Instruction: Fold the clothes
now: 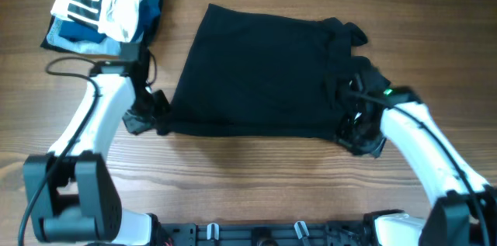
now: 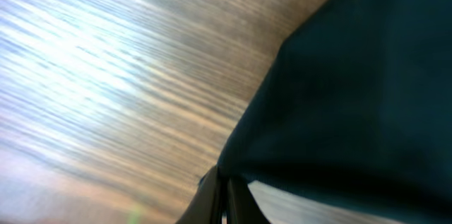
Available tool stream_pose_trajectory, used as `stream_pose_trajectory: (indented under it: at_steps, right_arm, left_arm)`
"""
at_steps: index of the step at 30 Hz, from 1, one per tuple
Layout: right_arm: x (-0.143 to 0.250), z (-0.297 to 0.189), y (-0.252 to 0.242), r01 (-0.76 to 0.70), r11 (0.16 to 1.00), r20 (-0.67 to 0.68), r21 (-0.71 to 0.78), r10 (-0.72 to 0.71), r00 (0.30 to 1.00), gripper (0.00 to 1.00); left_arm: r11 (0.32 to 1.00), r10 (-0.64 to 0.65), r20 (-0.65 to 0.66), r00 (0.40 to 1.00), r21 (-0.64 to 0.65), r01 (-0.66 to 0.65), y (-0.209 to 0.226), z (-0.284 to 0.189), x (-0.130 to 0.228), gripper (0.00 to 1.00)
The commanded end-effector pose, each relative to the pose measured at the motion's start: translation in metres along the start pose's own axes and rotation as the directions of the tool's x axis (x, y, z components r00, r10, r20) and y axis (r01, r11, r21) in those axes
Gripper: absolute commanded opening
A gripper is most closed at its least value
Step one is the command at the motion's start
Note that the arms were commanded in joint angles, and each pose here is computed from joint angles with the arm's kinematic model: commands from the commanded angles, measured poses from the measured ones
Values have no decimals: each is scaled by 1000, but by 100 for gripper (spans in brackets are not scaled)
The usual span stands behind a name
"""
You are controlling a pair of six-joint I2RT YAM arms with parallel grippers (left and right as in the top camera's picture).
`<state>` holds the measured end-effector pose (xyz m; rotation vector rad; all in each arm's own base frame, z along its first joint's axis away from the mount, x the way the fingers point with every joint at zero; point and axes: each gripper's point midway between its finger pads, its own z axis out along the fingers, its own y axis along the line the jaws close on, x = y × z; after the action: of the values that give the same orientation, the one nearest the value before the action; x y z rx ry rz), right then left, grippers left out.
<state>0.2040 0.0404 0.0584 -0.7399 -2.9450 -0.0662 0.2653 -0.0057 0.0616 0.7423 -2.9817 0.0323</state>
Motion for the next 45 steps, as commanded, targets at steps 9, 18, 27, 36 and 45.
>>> stream_pose_trajectory:
  at_steps: [9, 18, 27, 36, 45]
  right_arm:
    - [-3, -114, -2, 164, 968, 149, -191, -137, 979, 4]
    - [-65, -219, -14, 214, 961, 534, -175, -90, 841, 4]
    - [-79, -287, -39, 196, 969, 691, -149, -39, 722, 4]
    - [-65, -409, -80, 148, 983, 904, -109, 36, 426, 4]
    - [-112, -385, -61, 235, 965, 856, -114, -25, 517, 4]
  left_arm:
    - [1000, -2, 90, 996, 22, 1, 19, -82, 14, 4]
    - [961, -36, 592, 805, 242, -134, -21, -223, -56, 4]
    - [909, -143, 833, 534, 324, -261, -28, -347, -62, 4]
    - [848, -329, 938, 110, 345, -403, -6, -496, -18, 4]
    - [826, -264, 931, 251, 353, -440, -43, -459, -59, 4]
